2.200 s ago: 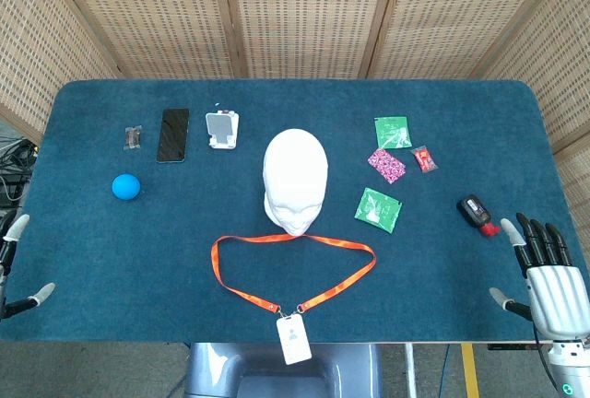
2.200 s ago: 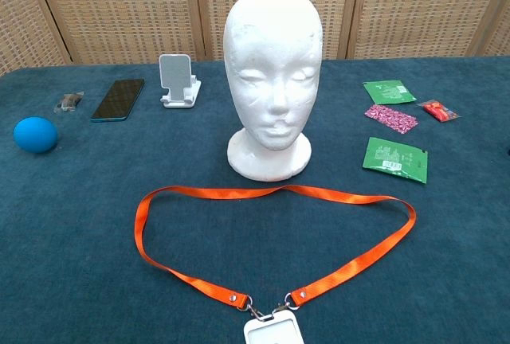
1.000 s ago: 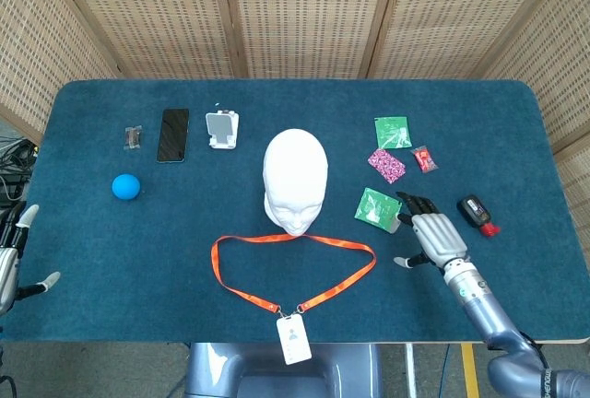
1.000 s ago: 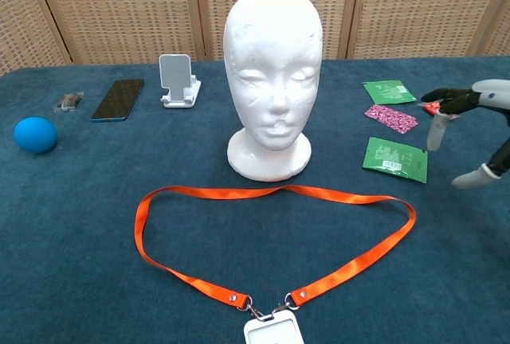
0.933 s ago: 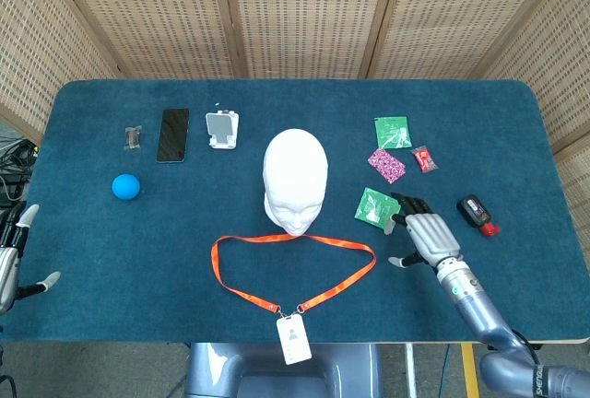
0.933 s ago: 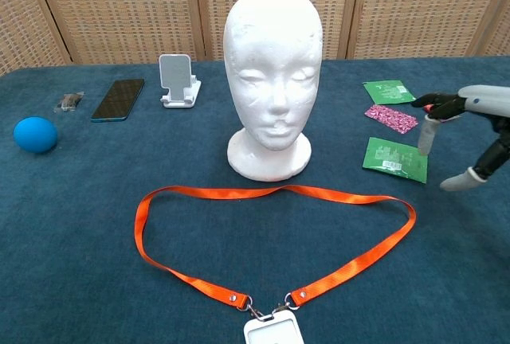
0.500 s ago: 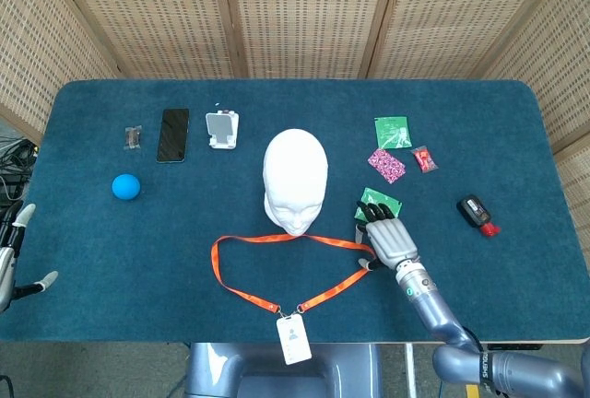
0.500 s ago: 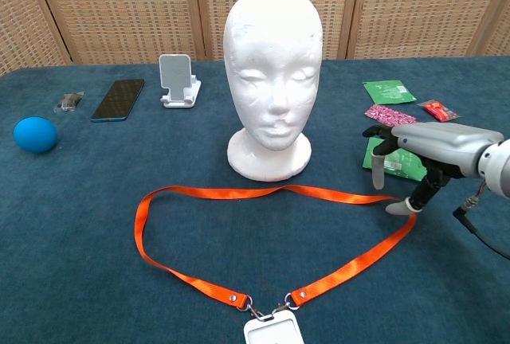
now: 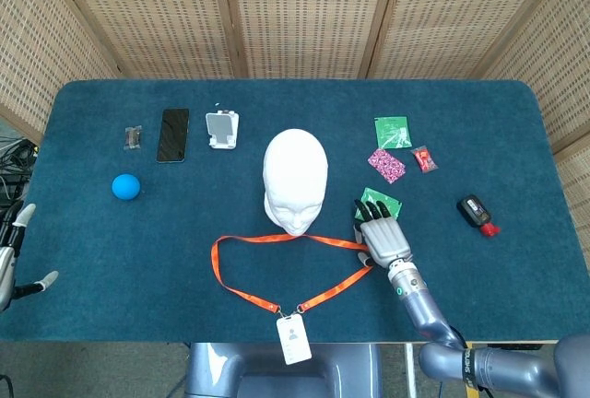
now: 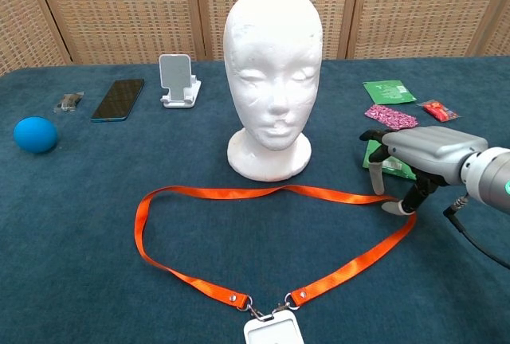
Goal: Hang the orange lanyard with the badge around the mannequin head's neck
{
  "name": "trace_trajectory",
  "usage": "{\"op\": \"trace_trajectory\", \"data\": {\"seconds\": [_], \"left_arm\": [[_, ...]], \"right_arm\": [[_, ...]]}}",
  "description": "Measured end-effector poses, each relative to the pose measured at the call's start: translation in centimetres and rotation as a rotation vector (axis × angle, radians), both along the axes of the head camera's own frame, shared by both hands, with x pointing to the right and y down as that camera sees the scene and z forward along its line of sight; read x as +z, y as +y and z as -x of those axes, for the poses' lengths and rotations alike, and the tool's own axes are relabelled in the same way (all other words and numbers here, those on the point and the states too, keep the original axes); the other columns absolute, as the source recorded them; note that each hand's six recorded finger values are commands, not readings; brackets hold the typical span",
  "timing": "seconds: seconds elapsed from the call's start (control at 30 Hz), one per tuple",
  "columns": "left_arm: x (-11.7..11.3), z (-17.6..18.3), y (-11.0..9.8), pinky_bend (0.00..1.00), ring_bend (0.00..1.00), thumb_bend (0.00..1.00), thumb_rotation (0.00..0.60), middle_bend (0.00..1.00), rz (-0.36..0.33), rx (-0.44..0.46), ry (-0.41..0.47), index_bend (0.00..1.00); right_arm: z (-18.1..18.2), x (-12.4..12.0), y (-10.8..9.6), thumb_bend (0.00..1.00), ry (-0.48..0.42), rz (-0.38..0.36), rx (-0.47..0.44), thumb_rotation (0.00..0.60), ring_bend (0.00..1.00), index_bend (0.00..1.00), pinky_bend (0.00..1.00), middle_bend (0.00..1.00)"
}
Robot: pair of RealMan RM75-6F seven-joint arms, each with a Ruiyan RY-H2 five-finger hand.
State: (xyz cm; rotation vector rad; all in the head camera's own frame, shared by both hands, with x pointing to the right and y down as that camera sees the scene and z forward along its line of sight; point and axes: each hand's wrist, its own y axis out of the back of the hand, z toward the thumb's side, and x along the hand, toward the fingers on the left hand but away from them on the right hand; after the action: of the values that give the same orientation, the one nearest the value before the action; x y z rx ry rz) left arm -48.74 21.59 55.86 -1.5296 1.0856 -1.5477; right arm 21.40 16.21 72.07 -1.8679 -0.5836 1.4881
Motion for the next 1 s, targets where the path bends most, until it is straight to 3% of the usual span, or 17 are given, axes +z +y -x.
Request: {"op": "trace_trajectory", "data": {"seconds": [0.33,0.5,0.67,1.0], "left_arm": [[-0.1,0.0,0.0,0.00,0.00,0.00,0.600,0.00,-0.002,-0.001,0.003,0.00],[-0.1,0.0,0.0,0.00,0.00,0.00,0.600,0.00,-0.002,-0.001,0.004,0.00],[0.0,0.0,0.0,0.00,0.00,0.00,0.600,0.00,-0.002,0.001,0.003,0.00],[0.5,-1.1,-0.5,0.00,0.00,0.00,0.600,0.00,0.005,0.038,0.016,0.00]], "right_arm": [[0.1,0.6,0.1,0.58,0.027,0.000,-0.009,0.600,0.00,0.57,0.00,0.00],[0.3,0.7,0.2,0.60,0.024,-0.004,-0.012,0.600,0.00,0.64,0.00,0.00],[0.3,0.8,0.3,0.63,0.034,-0.015,-0.024,0.600,0.00,0.64,0.00,0.00],[0.2,0.6,0.3,0.65,-0.001,-0.015,0.003,0.600,0.00,0.69,0.00,0.00]]}}
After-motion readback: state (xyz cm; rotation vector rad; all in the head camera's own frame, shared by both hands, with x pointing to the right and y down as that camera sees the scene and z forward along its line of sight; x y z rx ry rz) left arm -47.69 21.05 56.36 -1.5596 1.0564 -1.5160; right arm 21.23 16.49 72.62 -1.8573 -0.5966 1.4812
